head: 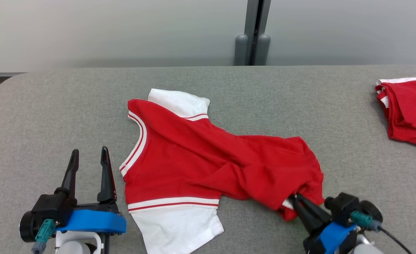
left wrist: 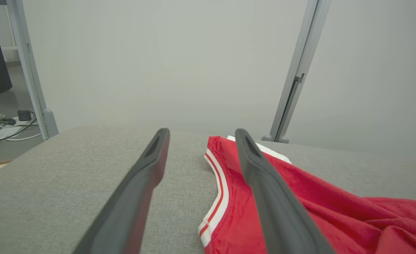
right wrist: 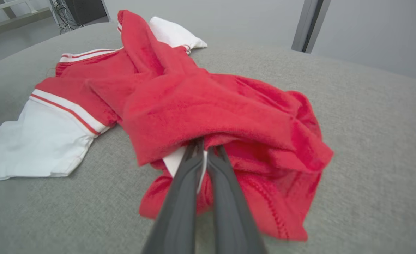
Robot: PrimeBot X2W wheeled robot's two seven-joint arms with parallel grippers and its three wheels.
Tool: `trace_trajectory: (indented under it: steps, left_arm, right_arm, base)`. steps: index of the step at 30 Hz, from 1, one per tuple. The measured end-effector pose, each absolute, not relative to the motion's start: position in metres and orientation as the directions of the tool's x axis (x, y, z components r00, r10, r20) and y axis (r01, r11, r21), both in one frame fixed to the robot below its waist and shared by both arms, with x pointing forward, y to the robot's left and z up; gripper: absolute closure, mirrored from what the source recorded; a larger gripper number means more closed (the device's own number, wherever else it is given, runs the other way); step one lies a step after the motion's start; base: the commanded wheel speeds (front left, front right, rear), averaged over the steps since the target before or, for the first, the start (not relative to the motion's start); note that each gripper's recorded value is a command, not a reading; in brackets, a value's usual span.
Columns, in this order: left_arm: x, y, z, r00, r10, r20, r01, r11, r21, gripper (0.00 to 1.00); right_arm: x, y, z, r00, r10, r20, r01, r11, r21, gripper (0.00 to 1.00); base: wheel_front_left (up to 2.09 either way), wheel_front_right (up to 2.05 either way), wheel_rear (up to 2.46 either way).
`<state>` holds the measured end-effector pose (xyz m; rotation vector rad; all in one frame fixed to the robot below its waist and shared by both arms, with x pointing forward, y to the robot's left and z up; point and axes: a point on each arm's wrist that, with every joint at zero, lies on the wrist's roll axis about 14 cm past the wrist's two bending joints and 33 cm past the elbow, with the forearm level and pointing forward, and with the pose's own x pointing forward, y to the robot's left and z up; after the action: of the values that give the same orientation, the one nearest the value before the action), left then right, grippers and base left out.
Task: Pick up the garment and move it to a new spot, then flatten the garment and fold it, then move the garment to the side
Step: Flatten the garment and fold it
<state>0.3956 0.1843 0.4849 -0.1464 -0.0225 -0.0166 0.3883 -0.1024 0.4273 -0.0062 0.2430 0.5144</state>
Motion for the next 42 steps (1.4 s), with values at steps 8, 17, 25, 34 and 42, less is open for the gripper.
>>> trace_trajectory:
  steps: [8, 17, 25, 34, 42]
  left_arm:
    - [0.398, 0.177, 0.484, 0.999, -0.037, 0.021, 0.04, 0.989, -0.146, 0.0]
    - [0.397, 0.174, 0.484, 0.999, -0.05, 0.022, 0.052, 0.989, -0.137, 0.0]
    - [0.399, 0.174, 0.483, 0.999, -0.05, 0.019, 0.052, 0.99, -0.134, 0.0]
    - [0.4, 0.183, 0.483, 0.999, -0.026, 0.021, 0.028, 0.991, -0.129, 0.0]
    - [0.4, 0.196, 0.478, 1.0, 0.009, 0.005, -0.008, 0.992, -0.123, 0.0]
  right_arm:
    - [0.334, -0.082, 0.412, 0.78, 0.539, -0.319, -0.533, 0.838, 0.113, 0.0]
    - [0.36, -0.111, 0.467, 0.874, 0.457, -0.166, -0.463, 0.886, 0.006, 0.0]
    - [0.383, -0.141, 0.499, 0.918, 0.381, -0.107, -0.39, 0.916, -0.089, 0.0]
    - [0.408, -0.165, 0.468, 0.928, 0.301, -0.22, -0.325, 0.942, -0.082, 0.0]
    - [0.406, -0.168, 0.405, 0.882, 0.284, -0.377, -0.318, 0.947, -0.03, 0.0]
  base:
    - [0.0, 0.0, 0.0]
    - [0.0, 0.0, 0.0]
    - [0.0, 0.0, 0.0]
    - [0.0, 0.0, 0.0]
    - [0.0, 0.0, 0.0]
